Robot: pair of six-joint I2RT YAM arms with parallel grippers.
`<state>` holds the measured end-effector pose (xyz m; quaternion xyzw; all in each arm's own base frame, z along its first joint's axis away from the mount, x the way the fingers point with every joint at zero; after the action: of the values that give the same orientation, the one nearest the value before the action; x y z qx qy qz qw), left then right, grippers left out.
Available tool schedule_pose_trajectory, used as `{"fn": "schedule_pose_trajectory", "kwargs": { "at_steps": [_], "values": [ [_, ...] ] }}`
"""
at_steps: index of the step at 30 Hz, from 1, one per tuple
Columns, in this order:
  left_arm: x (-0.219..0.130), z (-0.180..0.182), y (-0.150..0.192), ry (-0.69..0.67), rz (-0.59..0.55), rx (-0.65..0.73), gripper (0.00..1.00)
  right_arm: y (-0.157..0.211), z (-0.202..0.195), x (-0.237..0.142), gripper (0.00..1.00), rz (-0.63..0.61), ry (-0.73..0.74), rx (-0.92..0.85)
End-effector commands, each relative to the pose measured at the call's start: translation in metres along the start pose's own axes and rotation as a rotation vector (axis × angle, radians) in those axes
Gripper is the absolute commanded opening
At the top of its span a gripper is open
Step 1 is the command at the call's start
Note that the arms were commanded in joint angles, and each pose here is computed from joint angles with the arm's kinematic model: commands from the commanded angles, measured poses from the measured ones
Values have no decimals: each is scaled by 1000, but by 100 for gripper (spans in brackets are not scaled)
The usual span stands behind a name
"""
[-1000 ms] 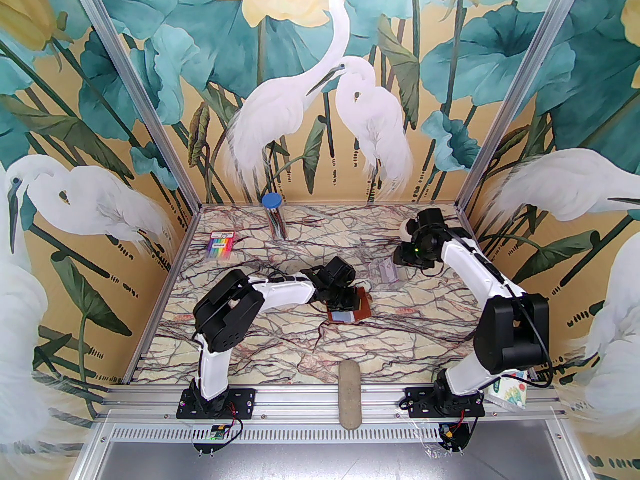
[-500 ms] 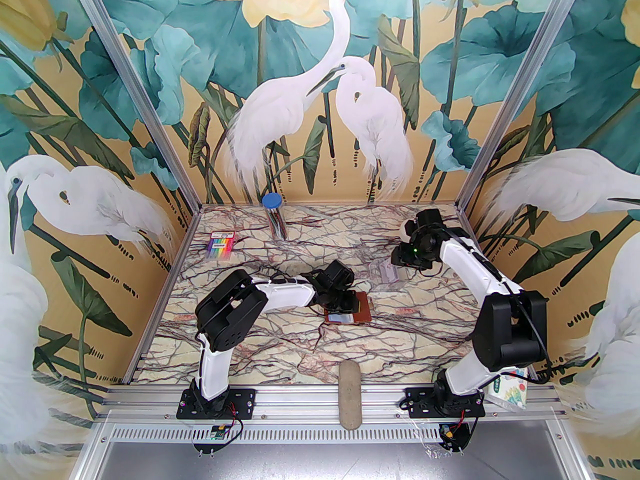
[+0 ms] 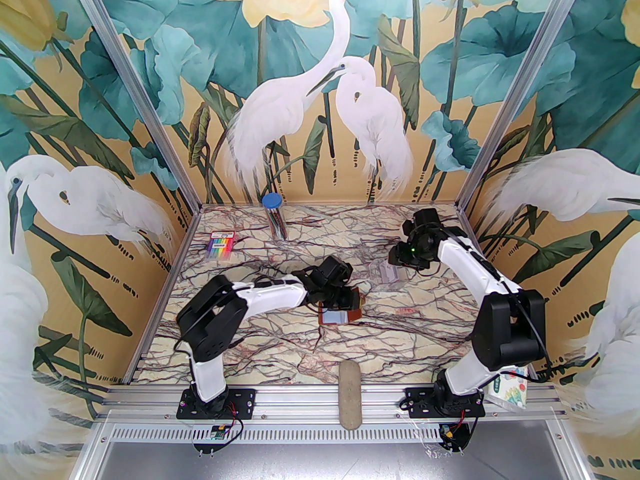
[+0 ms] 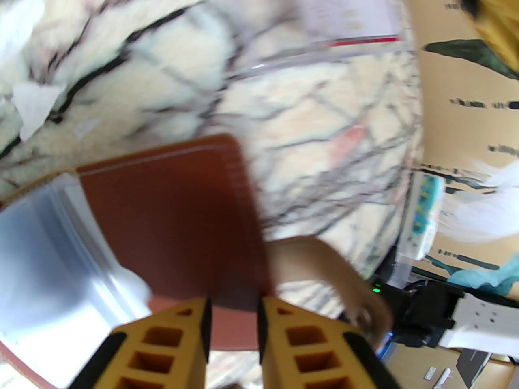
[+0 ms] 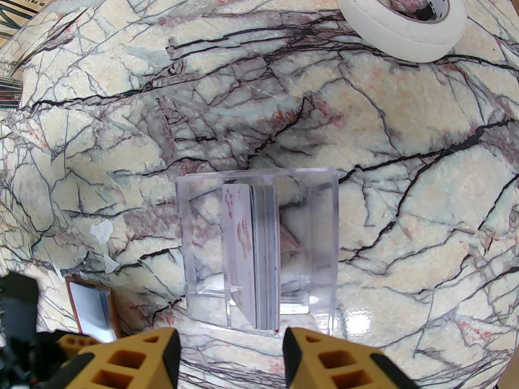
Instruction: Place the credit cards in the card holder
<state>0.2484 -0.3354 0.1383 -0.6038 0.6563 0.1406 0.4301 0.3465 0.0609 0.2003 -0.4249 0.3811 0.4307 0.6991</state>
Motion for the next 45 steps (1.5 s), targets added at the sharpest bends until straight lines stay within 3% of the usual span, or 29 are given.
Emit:
{"fn": "schedule_pose_trajectory", "kwargs": {
  "at_steps": [1,14,23,35,45],
  "values": [
    [-8,-2,8,-10,18,21,28,-4,4,5,49,17,20,9],
    [-20,3,17,-62,36,59,27,-3,9,8,50,34,47,-18],
    [-45,12,21,-99,-10,57,27,-7,11,16,50,40,97,-25],
    [-49,38,31,-119,-11,-15,10,-16,13,40,50,69,232,-68],
    [-50,50,40,-129,-21,-42,8,-16,10,58,50,105,304,-91]
  ]
}}
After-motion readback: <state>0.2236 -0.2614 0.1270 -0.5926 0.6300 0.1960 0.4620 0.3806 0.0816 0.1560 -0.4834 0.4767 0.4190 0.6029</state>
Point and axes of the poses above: each hand's point on the last joint's axis, 136 mm out from that joint toward the fingers, its own x axis out along the fingers, its own z axis along the line the jaws close on, y = z × x, the point moved 8 cm from there along -x, back along the fingers, and after that the axes turned 9 degrees about x, right-handed, at the moved point
